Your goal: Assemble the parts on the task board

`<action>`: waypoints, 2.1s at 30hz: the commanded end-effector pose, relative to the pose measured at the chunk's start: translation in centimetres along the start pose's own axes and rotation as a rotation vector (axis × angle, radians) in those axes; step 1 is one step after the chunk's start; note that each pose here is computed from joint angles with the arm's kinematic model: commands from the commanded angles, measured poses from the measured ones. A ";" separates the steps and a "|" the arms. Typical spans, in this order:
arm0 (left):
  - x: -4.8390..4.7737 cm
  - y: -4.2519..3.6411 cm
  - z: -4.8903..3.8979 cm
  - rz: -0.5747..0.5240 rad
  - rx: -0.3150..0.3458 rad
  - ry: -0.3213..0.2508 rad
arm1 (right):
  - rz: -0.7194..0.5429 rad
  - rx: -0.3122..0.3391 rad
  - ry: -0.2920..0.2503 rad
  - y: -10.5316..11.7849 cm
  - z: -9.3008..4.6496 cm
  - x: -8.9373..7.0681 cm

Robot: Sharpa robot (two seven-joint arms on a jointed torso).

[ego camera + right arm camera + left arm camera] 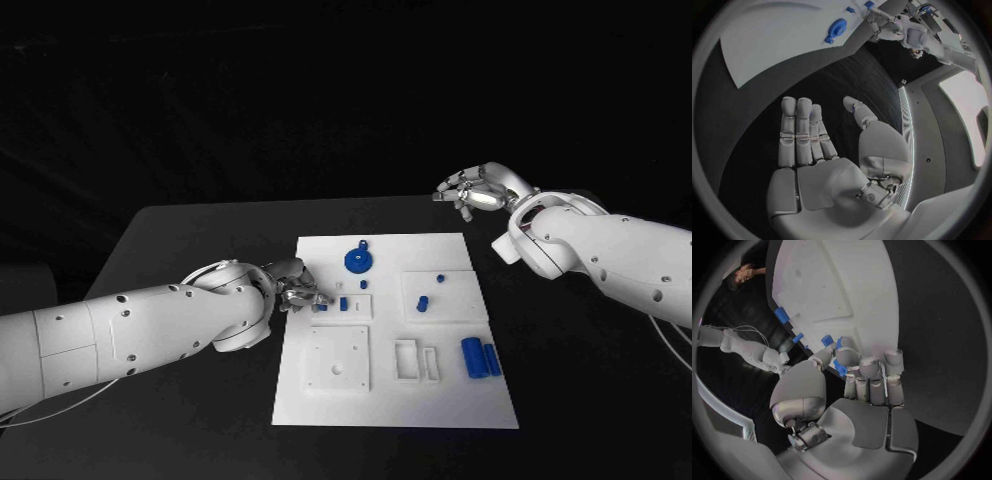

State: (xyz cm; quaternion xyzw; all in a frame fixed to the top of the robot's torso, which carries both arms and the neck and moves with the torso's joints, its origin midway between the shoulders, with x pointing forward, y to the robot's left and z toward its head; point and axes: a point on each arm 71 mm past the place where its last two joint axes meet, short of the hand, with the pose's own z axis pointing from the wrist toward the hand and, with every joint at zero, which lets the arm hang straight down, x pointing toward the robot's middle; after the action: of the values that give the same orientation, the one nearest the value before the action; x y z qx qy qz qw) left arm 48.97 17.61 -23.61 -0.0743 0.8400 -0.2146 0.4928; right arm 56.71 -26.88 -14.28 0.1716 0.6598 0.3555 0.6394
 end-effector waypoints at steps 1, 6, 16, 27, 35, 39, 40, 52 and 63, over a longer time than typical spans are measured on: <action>0.19 -0.34 0.05 0.002 0.013 0.006 | 0.006 -0.006 0.001 0.1 0.0 0.1; 0.19 -0.37 0.06 0.003 0.012 0.007 | 0.007 -0.006 0.002 0.2 0.0 0.1; 0.14 -0.22 0.11 0.001 0.006 0.011 | 0.006 -0.005 -0.001 0.1 0.0 0.1; -0.07 0.07 0.14 -0.004 0.001 -0.001 | 0.005 -0.004 -0.004 0.0 0.0 0.0; -0.70 -0.26 -0.04 -0.188 0.012 -0.081 | 0.006 -0.004 -0.002 0.0 0.0 0.0; -1.31 0.01 0.00 -0.231 0.019 -0.128 | 0.009 -0.003 0.003 0.0 0.0 0.3; -1.52 0.04 0.03 -0.247 0.022 -0.139 | 0.010 -0.003 0.003 0.0 0.0 0.3; -4.58 -1.24 0.94 -0.488 0.343 -0.243 | 0.020 -0.009 0.011 0.2 0.3 0.9; -3.96 -3.55 1.86 -0.063 0.508 -0.182 | 0.021 -0.010 0.013 0.2 0.4 1.1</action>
State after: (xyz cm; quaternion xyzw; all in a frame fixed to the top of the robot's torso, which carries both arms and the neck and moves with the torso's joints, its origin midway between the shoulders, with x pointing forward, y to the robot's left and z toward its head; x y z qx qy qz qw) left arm 52.76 16.32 -19.82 -0.1029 0.7050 -0.4272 0.5567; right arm 56.88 -26.04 -14.98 0.1747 0.6623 0.3605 0.6331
